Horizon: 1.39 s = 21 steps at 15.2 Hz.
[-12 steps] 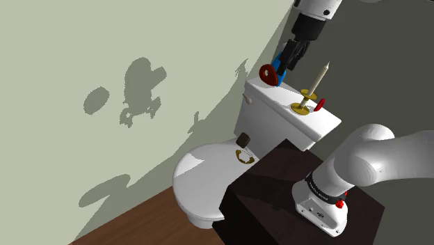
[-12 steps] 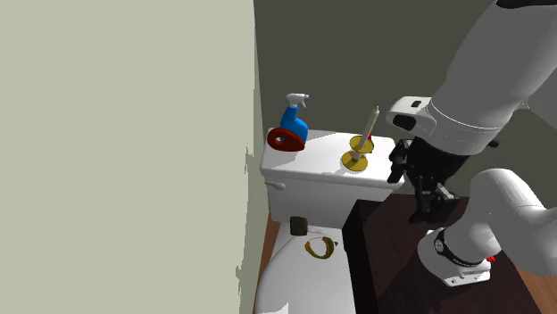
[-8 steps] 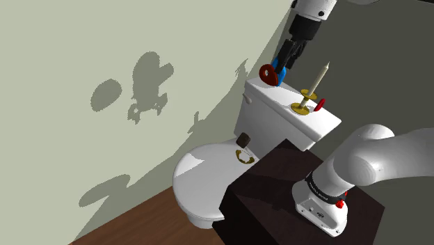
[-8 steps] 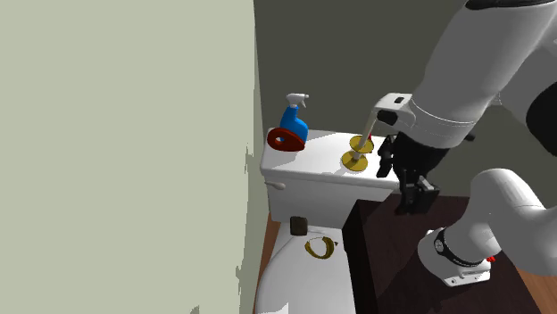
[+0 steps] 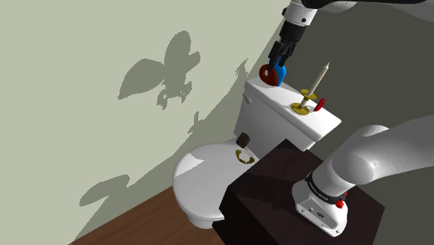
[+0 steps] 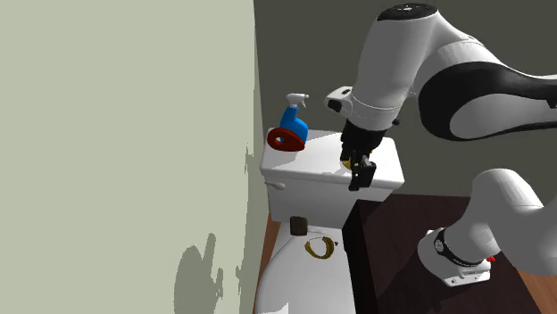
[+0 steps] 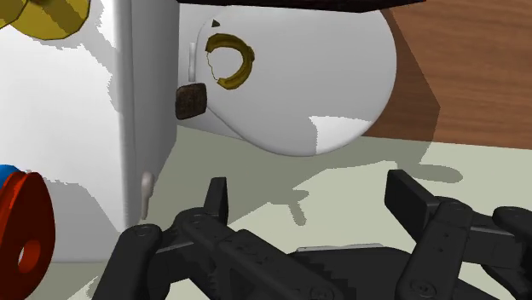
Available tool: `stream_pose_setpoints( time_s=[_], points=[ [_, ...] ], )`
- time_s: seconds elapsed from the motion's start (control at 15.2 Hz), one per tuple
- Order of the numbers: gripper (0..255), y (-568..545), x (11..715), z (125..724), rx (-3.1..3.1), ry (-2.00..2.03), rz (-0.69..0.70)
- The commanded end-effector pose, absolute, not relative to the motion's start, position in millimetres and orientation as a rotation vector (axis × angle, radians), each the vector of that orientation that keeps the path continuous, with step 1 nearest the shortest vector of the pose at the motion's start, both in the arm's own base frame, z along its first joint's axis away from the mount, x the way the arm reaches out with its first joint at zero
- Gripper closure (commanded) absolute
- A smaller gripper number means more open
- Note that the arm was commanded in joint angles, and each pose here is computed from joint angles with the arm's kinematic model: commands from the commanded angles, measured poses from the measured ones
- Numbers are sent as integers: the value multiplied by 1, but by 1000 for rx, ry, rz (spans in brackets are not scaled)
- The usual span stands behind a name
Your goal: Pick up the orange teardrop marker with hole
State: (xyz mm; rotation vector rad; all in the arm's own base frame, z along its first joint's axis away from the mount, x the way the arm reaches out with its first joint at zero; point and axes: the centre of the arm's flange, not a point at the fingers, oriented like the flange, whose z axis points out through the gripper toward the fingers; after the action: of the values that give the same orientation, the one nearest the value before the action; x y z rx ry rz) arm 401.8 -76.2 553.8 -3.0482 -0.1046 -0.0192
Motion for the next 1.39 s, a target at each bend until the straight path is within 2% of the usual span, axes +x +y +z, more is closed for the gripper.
stream_pose_setpoints(
  time_s=[0.0, 1.32],
  points=[
    [0, -97, 416, 547, -3052, -87, -17],
    [0, -298, 559, 460, -3076, 90, 9]
  ],
)
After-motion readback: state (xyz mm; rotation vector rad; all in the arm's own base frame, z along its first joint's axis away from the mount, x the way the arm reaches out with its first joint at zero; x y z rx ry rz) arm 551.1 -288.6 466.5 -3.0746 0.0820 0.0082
